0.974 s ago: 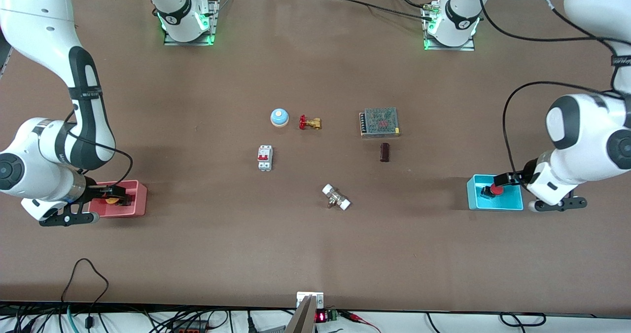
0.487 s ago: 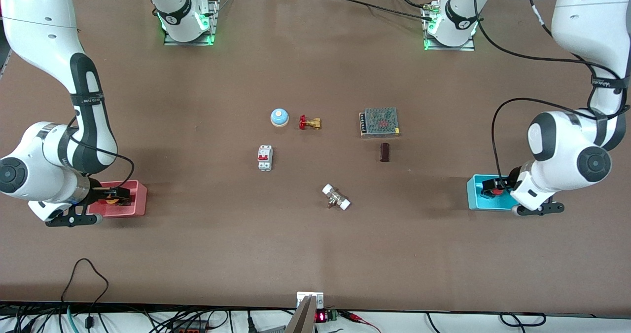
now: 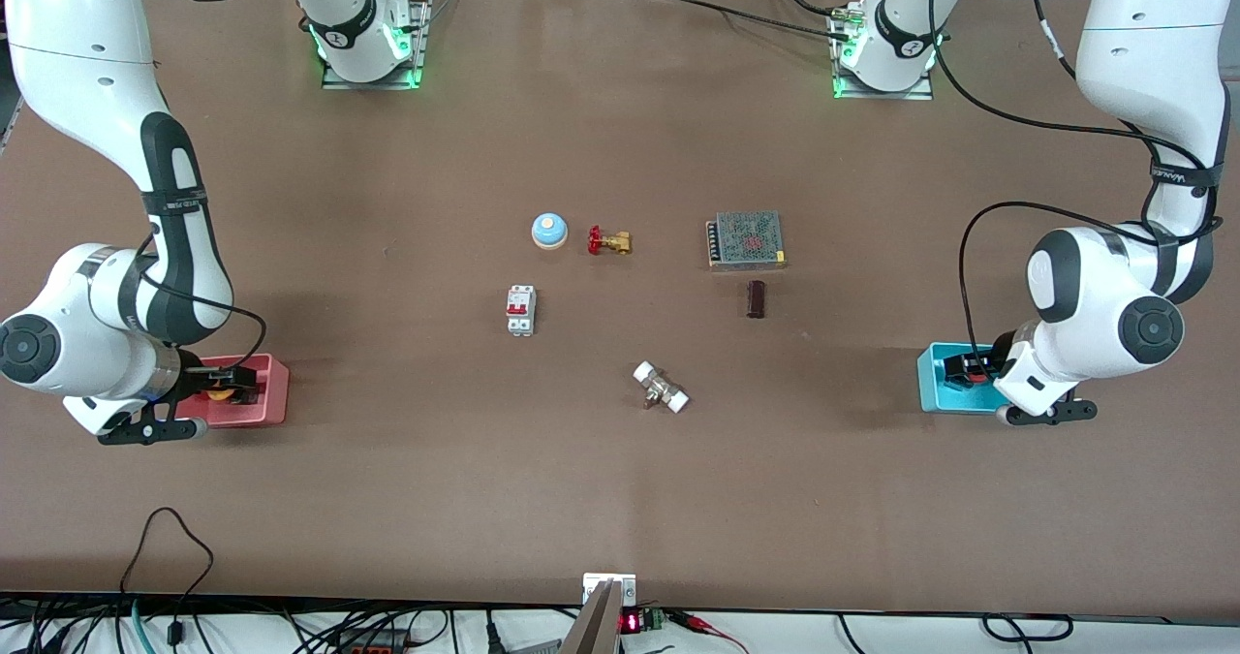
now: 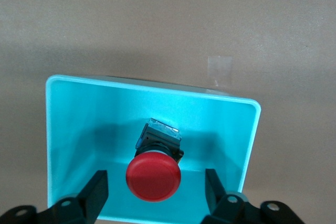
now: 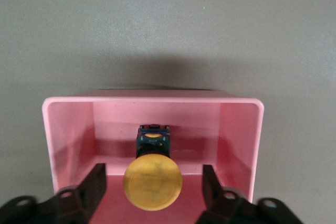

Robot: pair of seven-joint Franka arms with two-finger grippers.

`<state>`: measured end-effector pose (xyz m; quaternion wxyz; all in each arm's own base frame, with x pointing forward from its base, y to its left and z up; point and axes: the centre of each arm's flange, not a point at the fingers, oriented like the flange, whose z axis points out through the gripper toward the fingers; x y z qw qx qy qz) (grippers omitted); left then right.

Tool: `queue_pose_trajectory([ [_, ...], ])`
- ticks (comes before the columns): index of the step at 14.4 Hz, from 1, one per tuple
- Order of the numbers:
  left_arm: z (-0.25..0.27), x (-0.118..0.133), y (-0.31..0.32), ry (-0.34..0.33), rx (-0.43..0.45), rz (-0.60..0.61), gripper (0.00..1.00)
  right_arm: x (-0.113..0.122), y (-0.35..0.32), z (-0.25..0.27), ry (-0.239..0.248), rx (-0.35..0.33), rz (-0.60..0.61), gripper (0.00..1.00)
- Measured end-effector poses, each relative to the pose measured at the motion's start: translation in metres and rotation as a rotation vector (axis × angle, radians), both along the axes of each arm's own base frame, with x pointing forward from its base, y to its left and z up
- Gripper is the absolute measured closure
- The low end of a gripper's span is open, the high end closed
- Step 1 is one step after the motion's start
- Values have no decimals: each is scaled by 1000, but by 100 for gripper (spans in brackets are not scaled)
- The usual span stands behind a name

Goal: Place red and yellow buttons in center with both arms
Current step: 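Lower both grippers into the trays and close on the buttons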

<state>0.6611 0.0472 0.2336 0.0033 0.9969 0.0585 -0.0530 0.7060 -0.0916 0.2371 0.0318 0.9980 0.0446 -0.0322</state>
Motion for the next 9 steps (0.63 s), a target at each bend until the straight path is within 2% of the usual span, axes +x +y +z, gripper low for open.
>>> queue_pose_trajectory([
  [2,0,0,0,-1,0,0,44,0,0,0,-1,0,1,48],
  [3,0,0,1,-1,1,1,44,0,0,0,-1,1,1,59],
  [4,0,0,1,-1,1,1,48,0,0,1,-2,2,2,59],
  [5,0,0,1,-2,1,1,57,1,1,1,-3,2,5,59],
  [9,6,3,1,-14,2,1,58,4,1,9,-10,4,37,59],
])
